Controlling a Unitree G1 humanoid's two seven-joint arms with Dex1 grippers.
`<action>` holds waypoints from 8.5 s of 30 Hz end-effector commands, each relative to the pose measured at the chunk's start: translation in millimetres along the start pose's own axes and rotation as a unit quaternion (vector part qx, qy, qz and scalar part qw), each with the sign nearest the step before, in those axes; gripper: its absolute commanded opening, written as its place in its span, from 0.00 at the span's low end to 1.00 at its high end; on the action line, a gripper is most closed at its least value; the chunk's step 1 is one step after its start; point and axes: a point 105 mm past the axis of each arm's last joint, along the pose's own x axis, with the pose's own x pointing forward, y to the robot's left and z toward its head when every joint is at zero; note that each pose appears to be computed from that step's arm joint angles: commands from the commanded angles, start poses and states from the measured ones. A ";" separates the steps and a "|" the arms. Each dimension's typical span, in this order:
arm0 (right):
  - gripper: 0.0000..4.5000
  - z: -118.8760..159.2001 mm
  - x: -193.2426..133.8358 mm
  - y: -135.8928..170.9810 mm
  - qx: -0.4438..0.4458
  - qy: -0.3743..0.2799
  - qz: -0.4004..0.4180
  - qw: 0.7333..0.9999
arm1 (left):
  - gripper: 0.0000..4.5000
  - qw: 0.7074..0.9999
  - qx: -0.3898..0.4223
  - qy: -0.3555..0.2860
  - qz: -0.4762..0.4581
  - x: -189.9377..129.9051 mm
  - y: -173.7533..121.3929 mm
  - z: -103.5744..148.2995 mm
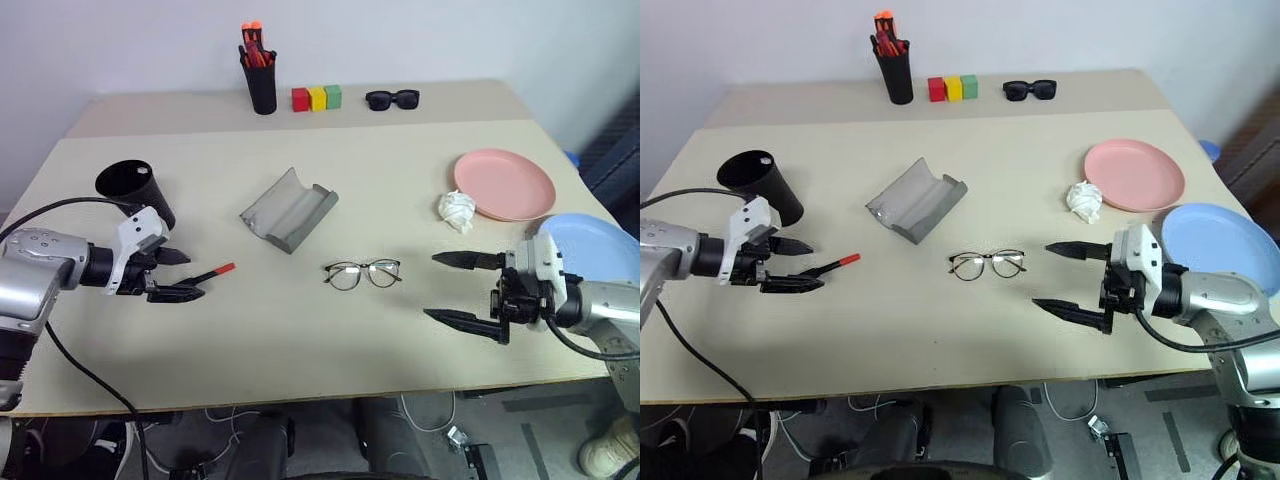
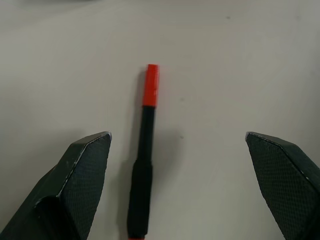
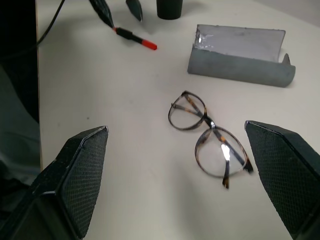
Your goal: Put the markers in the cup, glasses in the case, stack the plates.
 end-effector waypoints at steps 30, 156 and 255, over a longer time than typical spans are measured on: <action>1.00 26.0 6.8 -20.1 -0.054 -0.032 -0.047 0.997 | 0.01 0.997 -0.015 0.065 -0.043 22.2 16.5 -22.8; 1.00 30.6 18.7 -53.8 -0.120 -0.039 -0.131 0.983 | 0.01 0.957 0.237 -0.117 -0.116 73.6 -10.0 62.7; 0.03 88.2 135.2 -60.8 -0.139 0.046 -0.052 0.988 | 1.00 0.936 -0.008 -0.346 0.065 -28.0 -19.9 42.8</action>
